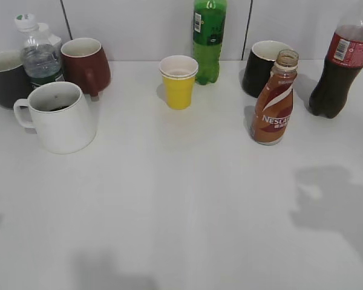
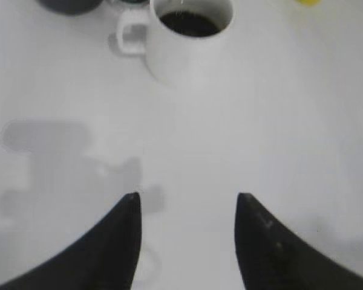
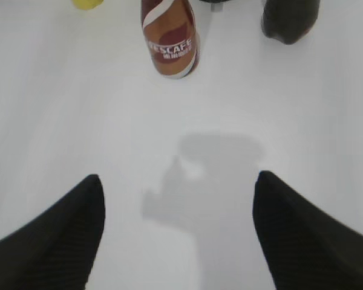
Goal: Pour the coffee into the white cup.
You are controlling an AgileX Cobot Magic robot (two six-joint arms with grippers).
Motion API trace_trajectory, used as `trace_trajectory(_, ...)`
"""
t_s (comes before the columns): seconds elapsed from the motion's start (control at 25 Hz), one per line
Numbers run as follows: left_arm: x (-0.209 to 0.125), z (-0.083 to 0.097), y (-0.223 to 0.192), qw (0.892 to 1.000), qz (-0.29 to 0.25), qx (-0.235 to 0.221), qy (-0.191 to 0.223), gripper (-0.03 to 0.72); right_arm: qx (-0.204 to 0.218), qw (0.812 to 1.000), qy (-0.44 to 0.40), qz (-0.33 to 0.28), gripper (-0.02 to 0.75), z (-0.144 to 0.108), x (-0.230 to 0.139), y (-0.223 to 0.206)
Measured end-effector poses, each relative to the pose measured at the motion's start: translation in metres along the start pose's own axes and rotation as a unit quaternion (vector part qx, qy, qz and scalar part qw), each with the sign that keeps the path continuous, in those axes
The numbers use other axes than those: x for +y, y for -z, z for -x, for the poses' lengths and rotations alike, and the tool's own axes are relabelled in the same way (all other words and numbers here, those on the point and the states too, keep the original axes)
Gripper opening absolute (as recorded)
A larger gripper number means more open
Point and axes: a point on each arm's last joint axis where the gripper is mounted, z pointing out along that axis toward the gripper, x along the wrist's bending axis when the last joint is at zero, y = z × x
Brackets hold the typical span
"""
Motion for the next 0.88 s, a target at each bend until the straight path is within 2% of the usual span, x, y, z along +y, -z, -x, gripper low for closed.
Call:
trace_trajectory(0.16,-0.018,-0.008,0.028,0.999,0.015,0.0,-0.032,0.389,0.008,1.0,0.018,0.02,0.592,-0.001,-0.019,0.042)
trace_trajectory(0.32,-0.043,-0.017,0.053,0.998,0.057,-0.009,-0.041,0.391,0.001,0.999,0.035,0.033,0.592,0.002,-0.045,0.078)
trace_trajectory(0.48,-0.077,-0.024,0.057,0.996,0.068,-0.019,-0.047,0.39,-0.014,0.999,0.034,0.04,0.592,0.007,-0.073,0.104)
trace_trajectory(0.68,-0.104,-0.031,0.062,0.991,0.114,-0.033,-0.061,0.391,-0.025,0.998,0.019,0.054,0.592,0.015,-0.109,0.109)
trace_trajectory(0.88,-0.111,-0.031,0.058,0.989,0.119,-0.04,-0.073,0.391,-0.04,0.996,0.017,0.079,0.591,0.02,-0.122,0.109)
